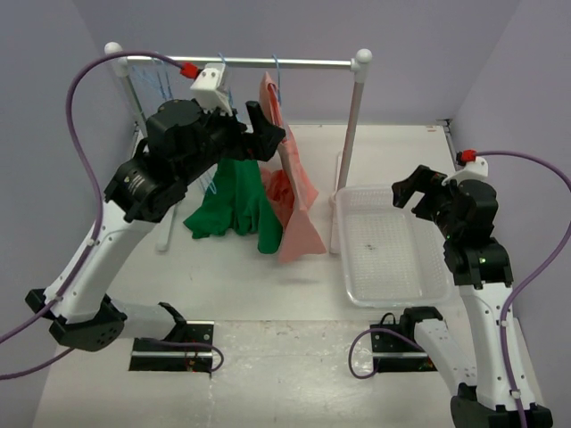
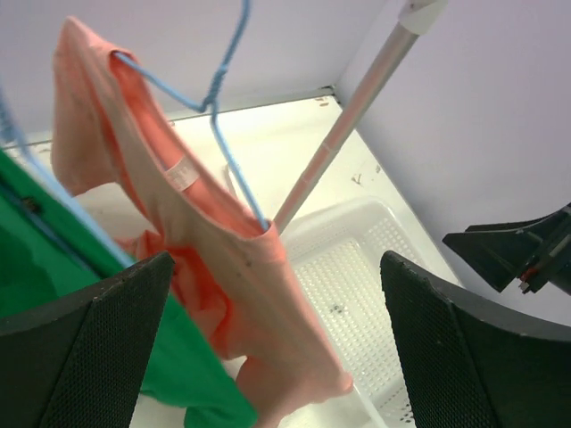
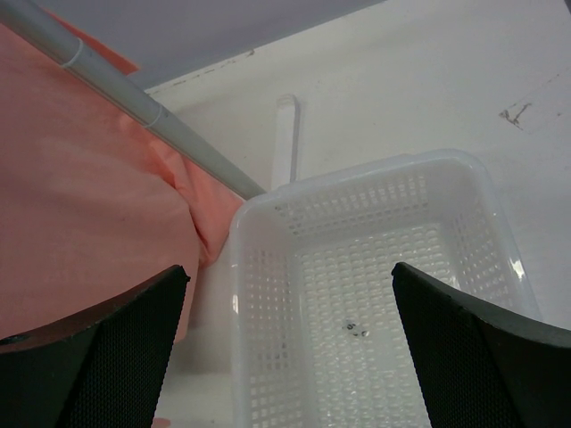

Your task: Remove the t-shirt from the hanger

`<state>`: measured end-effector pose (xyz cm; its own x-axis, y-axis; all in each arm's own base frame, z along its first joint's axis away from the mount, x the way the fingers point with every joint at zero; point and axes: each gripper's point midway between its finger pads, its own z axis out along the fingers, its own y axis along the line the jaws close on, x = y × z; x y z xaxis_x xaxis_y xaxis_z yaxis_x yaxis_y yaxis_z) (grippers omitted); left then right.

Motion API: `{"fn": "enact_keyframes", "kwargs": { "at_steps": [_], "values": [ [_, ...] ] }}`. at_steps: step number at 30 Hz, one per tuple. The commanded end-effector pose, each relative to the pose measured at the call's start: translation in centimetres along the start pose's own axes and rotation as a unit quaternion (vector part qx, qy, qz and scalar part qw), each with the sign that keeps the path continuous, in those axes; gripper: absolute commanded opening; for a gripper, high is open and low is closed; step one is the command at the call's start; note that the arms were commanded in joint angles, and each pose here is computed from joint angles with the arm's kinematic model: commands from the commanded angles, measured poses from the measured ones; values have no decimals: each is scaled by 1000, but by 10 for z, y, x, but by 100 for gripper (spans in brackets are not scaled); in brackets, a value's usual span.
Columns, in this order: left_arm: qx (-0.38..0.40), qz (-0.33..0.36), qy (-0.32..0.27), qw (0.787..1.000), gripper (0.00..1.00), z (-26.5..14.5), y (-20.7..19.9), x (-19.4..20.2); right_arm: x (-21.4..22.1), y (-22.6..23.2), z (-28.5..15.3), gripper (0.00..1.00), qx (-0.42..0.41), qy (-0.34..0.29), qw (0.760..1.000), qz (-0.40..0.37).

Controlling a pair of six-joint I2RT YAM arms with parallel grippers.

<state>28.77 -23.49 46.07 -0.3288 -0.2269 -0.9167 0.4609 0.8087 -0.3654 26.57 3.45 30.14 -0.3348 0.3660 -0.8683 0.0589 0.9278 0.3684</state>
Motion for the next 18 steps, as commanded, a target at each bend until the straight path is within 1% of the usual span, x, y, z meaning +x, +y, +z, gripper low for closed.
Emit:
{"fn": "enact_keyframes", "kwargs": {
  "at_steps": [1,2,3,5,6,9,10,13,18],
  "values": [
    [23,25,-4,999,100,24,-24,-5,-12,4,-2,99,-9,-22,1000,-12],
    [24,26,-12,999,100,26,-28,-12,-12,3,-2,99,-7,-23,1000,-13],
    [17,28,-4,999,100,39,-29,-6,-12,3,-2,99,-7,-22,1000,-13],
    [-9,29,-11,999,100,51,-27,-8,-12,2,-3,99,-6,-23,1000,-15],
    [-41,29,-20,999,100,56,-17,-12,-11,2,-3,99,-5,-23,1000,-15],
    [-101,22,-28,994,100,68,0,-12,-11,-1,-4,99,-1,-28,999,-17],
    [-130,17,-39,991,100,69,10,-15,-11,-1,-4,99,0,-28,999,-18],
    [-167,19,-50,985,100,82,21,-14,-12,0,-6,99,-2,-30,999,-19],
    [-172,32,-52,983,90,110,21,-7,-13,0,-6,99,-3,-33,999,-23]
  ]
}}
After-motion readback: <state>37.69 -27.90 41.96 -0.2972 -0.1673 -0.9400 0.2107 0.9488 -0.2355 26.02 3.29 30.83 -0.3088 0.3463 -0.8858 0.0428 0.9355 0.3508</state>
